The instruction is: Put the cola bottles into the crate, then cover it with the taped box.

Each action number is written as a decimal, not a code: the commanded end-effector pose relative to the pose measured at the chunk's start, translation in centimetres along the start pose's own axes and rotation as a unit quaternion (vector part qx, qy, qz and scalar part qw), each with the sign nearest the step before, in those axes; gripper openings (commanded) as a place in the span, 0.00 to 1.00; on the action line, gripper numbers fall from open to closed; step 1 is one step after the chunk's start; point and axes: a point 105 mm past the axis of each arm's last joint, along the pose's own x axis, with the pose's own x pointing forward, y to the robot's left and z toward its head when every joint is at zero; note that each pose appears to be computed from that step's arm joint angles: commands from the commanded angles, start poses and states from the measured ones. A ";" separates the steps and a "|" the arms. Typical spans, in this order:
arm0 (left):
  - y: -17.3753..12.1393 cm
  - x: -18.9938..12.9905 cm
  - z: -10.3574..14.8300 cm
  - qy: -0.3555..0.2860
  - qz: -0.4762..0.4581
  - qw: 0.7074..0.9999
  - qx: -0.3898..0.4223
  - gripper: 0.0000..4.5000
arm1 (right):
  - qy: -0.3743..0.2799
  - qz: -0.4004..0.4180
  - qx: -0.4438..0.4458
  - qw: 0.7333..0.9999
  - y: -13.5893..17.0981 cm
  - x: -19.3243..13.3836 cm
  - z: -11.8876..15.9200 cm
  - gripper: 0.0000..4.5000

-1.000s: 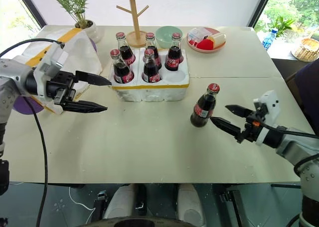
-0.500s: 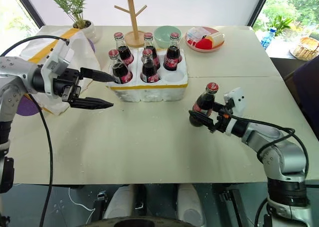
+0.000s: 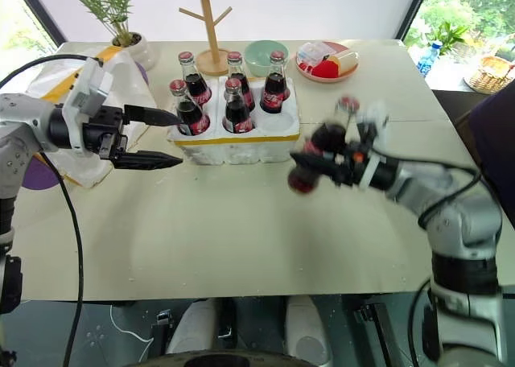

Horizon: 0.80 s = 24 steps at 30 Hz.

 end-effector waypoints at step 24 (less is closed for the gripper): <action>0.6 -1.3 1.4 -0.024 0.062 0.997 0.031 1.00 | 0.089 -0.085 -0.085 0.989 -6.8 8.8 -3.8 0.61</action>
